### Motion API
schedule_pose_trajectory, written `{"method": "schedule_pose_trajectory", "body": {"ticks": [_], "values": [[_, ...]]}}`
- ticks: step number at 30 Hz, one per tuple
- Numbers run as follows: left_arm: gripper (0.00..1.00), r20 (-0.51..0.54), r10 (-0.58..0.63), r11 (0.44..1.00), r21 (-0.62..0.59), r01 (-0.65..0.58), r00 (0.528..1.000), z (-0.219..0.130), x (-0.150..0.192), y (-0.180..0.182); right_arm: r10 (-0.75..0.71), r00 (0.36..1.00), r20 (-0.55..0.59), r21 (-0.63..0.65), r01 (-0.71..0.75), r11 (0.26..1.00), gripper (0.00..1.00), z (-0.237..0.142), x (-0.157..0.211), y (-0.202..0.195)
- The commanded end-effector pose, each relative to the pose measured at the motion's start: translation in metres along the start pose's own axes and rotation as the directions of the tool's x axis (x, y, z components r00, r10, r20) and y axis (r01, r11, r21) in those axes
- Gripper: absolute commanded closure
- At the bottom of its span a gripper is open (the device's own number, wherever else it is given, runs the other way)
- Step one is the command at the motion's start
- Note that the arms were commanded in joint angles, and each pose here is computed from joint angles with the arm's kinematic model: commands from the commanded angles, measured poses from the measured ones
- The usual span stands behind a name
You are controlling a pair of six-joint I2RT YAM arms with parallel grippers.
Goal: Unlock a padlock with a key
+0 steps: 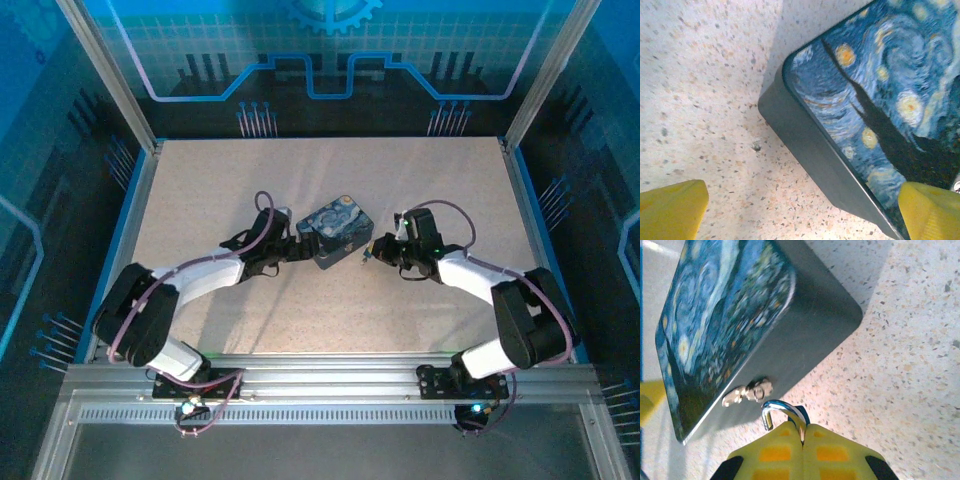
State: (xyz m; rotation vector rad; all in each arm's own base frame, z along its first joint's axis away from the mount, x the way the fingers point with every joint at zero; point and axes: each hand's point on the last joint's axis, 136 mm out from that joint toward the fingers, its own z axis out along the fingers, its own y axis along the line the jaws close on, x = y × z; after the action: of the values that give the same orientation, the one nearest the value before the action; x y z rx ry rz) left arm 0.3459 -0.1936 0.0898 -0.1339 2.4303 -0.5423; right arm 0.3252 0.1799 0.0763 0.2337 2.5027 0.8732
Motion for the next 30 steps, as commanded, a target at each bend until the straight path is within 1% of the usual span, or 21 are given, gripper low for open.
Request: {"method": "schedule_pose_trajectory", "body": {"ticks": [1,6,11,14,18,22,30], "values": [[0.01,0.042,0.038,0.999,-0.029,-0.037,0.998,-0.02,-0.01,0.011,-0.171,0.982,-0.078,-0.018,0.17,0.985,0.95,-0.015,0.014,0.004],[0.01,0.109,0.028,1.0,-0.002,-0.028,0.994,-0.043,-0.024,0.014,-0.243,0.957,-0.156,-0.111,0.228,0.967,0.96,-0.026,0.038,0.013],[0.01,0.186,0.06,0.998,0.018,-0.064,0.981,-0.063,-0.032,0.012,-0.257,0.934,-0.247,-0.17,0.219,0.961,0.96,-0.031,0.071,0.016],[0.01,0.203,0.084,0.996,0.021,-0.09,0.975,-0.071,-0.034,0.011,-0.246,0.925,-0.29,-0.189,0.197,0.962,0.96,-0.028,0.088,0.014],[0.01,0.218,0.093,0.995,0.003,-0.096,0.971,-0.08,-0.034,0.015,-0.231,0.911,-0.343,-0.192,0.173,0.966,0.95,-0.021,0.105,0.008],[0.01,0.242,0.09,0.996,-0.002,-0.092,0.966,-0.088,-0.033,0.018,-0.213,0.899,-0.384,-0.179,0.154,0.972,0.94,-0.013,0.113,0.001],[0.01,0.259,0.086,0.996,-0.011,-0.086,0.962,-0.099,-0.033,0.023,-0.175,0.9,-0.399,-0.122,0.138,0.983,0.91,-0.001,0.116,-0.014]]}}
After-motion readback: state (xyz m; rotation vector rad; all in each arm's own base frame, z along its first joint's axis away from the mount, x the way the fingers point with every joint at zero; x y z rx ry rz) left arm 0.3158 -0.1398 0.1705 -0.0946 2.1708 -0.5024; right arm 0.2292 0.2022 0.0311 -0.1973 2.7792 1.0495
